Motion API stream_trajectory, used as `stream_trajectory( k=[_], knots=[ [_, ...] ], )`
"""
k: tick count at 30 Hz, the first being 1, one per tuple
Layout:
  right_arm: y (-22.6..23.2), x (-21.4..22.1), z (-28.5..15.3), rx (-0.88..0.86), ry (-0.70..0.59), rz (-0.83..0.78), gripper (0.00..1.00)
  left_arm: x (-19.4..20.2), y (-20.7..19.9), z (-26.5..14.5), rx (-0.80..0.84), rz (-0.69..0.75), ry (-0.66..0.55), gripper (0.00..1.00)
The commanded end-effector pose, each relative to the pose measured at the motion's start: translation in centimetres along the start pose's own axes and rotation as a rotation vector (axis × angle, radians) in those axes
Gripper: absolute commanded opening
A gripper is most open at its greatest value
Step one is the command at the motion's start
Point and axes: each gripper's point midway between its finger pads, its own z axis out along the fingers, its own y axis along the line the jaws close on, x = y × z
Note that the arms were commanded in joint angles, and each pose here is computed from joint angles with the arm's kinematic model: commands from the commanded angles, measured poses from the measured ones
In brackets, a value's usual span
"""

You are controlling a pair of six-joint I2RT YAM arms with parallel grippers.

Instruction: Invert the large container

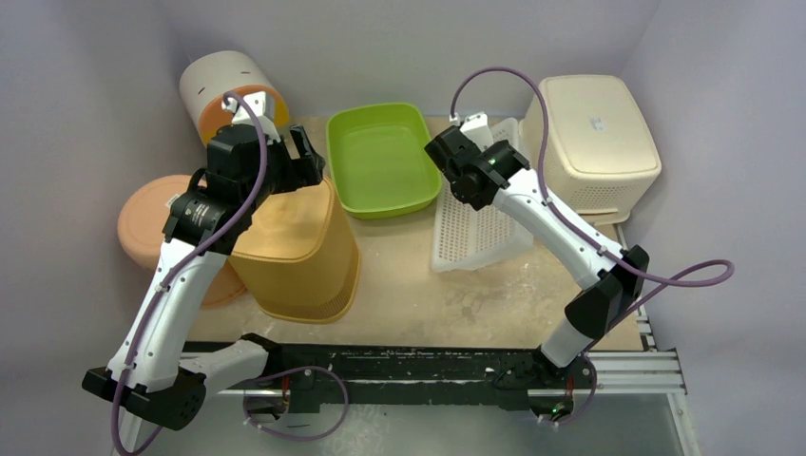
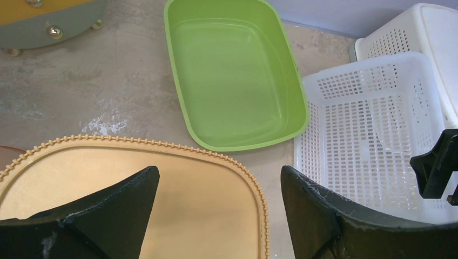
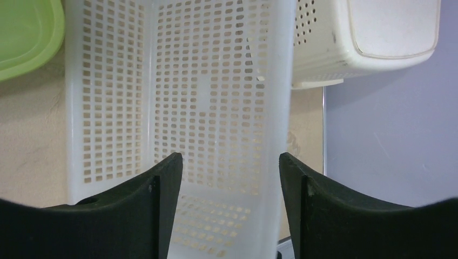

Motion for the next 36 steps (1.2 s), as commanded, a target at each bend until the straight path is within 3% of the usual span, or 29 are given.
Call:
stream_trajectory(
  k=[1, 14, 21, 25, 36],
  knots=[
    [-2.4, -0.7, -1.3, 0.039, -0.045, 0.062, 0.7, -1.4, -0.3, -0.9, 0.015, 0.011, -0.053, 0.8],
    [0.1, -2.2, -1.5, -0.086, -0.071, 0.093, 0.7, -1.4, -0.1, -1.4, 0.011, 0.016, -0.057, 0.8],
    [8.9, 0.7, -1.1, -0.417, 0.013, 0.127, 0.65, -1.3, -0.1, -1.2, 0.011, 0.017, -0.053, 0.8],
    [12.2, 3.5, -0.4, -0.502, 0.071, 0.124, 0.63, -1.3, -0.1, -1.2, 0.009, 0.018, -0.053, 0.8],
    [13.5, 8.8, 3.4, -0.384, 0.169, 0.078, 0.57, -0.9, 0.1, -1.1, 0.003, 0.02, -0.042, 0.8]
  ],
)
